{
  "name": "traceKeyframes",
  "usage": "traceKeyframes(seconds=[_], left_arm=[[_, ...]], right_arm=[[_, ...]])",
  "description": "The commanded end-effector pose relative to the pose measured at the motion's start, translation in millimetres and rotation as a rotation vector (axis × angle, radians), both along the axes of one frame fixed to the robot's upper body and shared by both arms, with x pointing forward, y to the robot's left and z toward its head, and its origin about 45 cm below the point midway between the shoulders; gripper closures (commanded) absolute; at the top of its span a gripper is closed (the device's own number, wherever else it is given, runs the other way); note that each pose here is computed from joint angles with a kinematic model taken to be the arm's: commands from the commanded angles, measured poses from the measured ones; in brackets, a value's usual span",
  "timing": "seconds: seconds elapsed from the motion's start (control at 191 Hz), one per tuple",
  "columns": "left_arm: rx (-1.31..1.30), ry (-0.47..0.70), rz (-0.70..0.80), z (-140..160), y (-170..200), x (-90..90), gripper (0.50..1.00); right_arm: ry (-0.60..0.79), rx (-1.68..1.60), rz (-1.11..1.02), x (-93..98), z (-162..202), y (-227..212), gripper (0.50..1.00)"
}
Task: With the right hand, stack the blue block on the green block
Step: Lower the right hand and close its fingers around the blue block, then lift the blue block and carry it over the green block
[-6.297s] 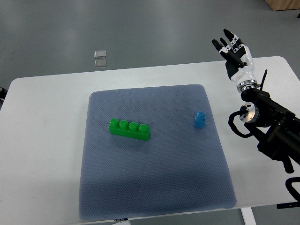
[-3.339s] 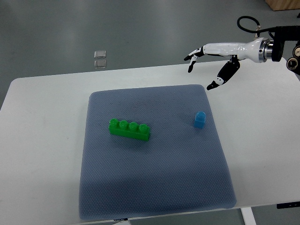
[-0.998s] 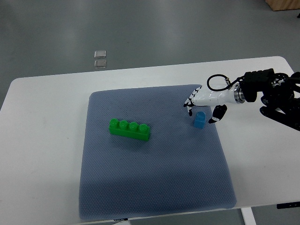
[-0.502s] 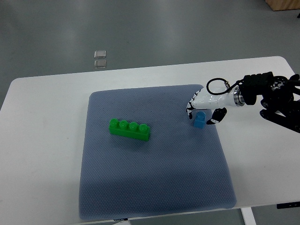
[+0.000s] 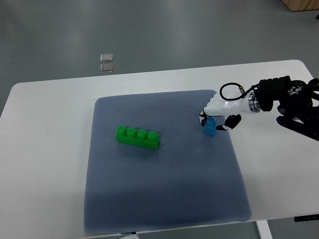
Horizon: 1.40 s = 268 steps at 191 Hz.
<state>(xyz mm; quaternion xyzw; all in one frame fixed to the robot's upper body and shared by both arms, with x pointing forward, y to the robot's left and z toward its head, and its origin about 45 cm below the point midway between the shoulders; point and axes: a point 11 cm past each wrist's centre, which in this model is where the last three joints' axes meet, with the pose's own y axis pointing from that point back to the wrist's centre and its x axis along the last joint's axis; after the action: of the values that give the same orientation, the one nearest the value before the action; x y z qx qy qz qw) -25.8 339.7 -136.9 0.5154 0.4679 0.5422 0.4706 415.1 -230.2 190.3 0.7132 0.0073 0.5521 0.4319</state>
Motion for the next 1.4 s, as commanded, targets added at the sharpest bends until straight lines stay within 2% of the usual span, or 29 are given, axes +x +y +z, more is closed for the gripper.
traceKeyframes(seconds=[0.0, 0.099, 0.157, 0.256, 0.559, 0.7, 1.077, 1.395], left_arm=[[0.0, 0.0, 0.0, 0, 0, 0.0, 0.5], [0.0, 0.0, 0.0, 0, 0, 0.0, 0.5], [0.0, 0.0, 0.0, 0, 0, 0.0, 0.5], [0.0, 0.0, 0.0, 0, 0, 0.0, 0.5], [0.002, 0.0, 0.0, 0, 0, 0.0, 0.5], [0.0, 0.0, 0.0, 0, 0, 0.0, 0.5], [0.0, 0.0, 0.0, 0, 0, 0.0, 0.5], [0.0, 0.0, 0.0, 0, 0, 0.0, 0.5]], right_arm=[[0.004, -0.001, -0.002, -0.7, -1, 0, 0.863], [0.006, -0.001, -0.001, -1.0, -1, 0, 0.912], [0.005, -0.002, -0.002, -0.8, -1, -1, 0.957], [0.005, -0.002, -0.002, -0.8, -1, -1, 0.977], [-0.014, 0.001, 0.0, 4.1, 7, 1, 0.977], [-0.054, 0.008, 0.016, 13.4, 25, 9, 0.975], [-0.129, 0.091, 0.198, 19.2, 70, 105, 0.969], [-0.103, 0.123, 0.297, 3.7, 72, 159, 0.965]])
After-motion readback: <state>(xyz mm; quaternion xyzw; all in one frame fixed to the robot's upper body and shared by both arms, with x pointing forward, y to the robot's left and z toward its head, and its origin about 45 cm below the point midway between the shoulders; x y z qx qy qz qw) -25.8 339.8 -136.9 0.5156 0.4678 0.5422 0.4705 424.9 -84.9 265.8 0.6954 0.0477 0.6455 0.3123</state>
